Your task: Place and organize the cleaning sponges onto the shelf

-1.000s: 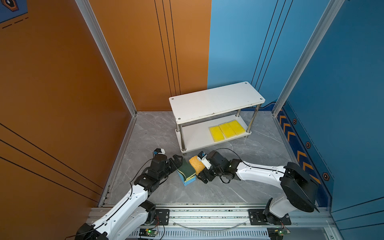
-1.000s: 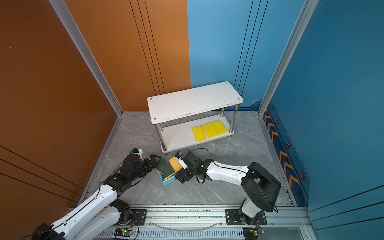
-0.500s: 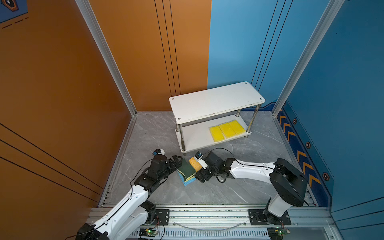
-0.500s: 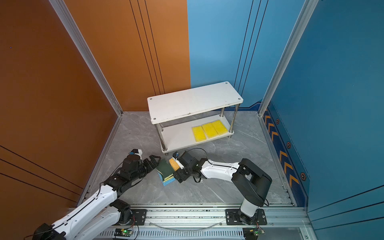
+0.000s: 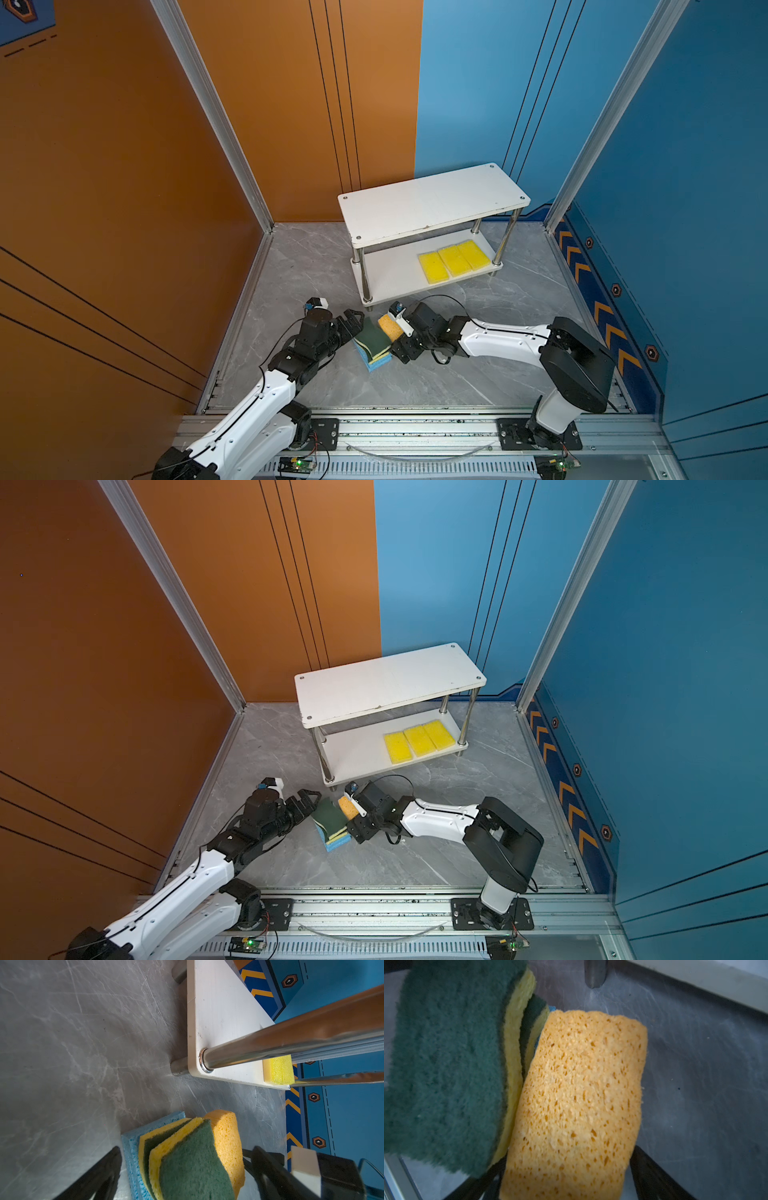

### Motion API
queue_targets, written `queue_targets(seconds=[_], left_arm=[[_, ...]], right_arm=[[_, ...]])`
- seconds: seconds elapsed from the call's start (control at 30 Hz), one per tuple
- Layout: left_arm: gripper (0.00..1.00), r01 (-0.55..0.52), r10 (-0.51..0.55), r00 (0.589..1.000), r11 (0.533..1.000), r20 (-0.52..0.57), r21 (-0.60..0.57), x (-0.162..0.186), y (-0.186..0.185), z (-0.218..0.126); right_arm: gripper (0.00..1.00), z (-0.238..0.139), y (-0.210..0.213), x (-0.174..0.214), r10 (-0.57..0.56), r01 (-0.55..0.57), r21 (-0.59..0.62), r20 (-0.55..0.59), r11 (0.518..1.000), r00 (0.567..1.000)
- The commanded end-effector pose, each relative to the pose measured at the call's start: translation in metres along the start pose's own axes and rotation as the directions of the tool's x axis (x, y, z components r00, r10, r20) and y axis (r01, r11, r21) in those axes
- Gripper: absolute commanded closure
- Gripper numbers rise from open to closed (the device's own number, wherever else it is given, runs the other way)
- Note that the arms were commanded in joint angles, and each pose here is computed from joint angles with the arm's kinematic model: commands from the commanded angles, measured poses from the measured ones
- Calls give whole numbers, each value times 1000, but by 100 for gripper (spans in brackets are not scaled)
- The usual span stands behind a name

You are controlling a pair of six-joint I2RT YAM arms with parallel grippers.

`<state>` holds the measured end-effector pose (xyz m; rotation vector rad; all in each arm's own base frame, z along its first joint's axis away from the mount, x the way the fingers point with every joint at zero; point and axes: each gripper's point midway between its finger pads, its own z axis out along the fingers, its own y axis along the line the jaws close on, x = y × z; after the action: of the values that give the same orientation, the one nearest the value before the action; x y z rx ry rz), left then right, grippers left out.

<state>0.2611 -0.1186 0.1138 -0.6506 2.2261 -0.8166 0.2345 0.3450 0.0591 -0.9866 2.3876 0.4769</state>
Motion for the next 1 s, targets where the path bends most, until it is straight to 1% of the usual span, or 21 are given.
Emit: queue_targets(seconds=[0.0, 0.33, 0.63, 0.83, 0.97], left_arm=[[2, 8, -9, 1000, 1000, -9, -5, 3, 5, 2], [2, 13, -13, 1000, 1000, -7, -5, 3, 6, 2], [2, 12, -12, 1000, 1000, -7, -2, 2, 4, 3], [3, 14, -14, 1000, 1000, -10, 1, 2, 3, 4], [2, 14, -14, 1000, 1000, -12, -1, 2, 3, 4]], right_arm=[[13, 1, -2, -11, 11, -12, 25, 29, 1000, 1000], [25, -7, -7, -10, 3, -6, 50, 46, 999, 999], [28, -21, -16, -2, 11, -14, 60, 52, 998, 999], [29, -30, -26, -1, 17, -21, 77, 57, 997, 998], [30, -32, -27, -3, 20, -24, 67, 61, 997, 998]])
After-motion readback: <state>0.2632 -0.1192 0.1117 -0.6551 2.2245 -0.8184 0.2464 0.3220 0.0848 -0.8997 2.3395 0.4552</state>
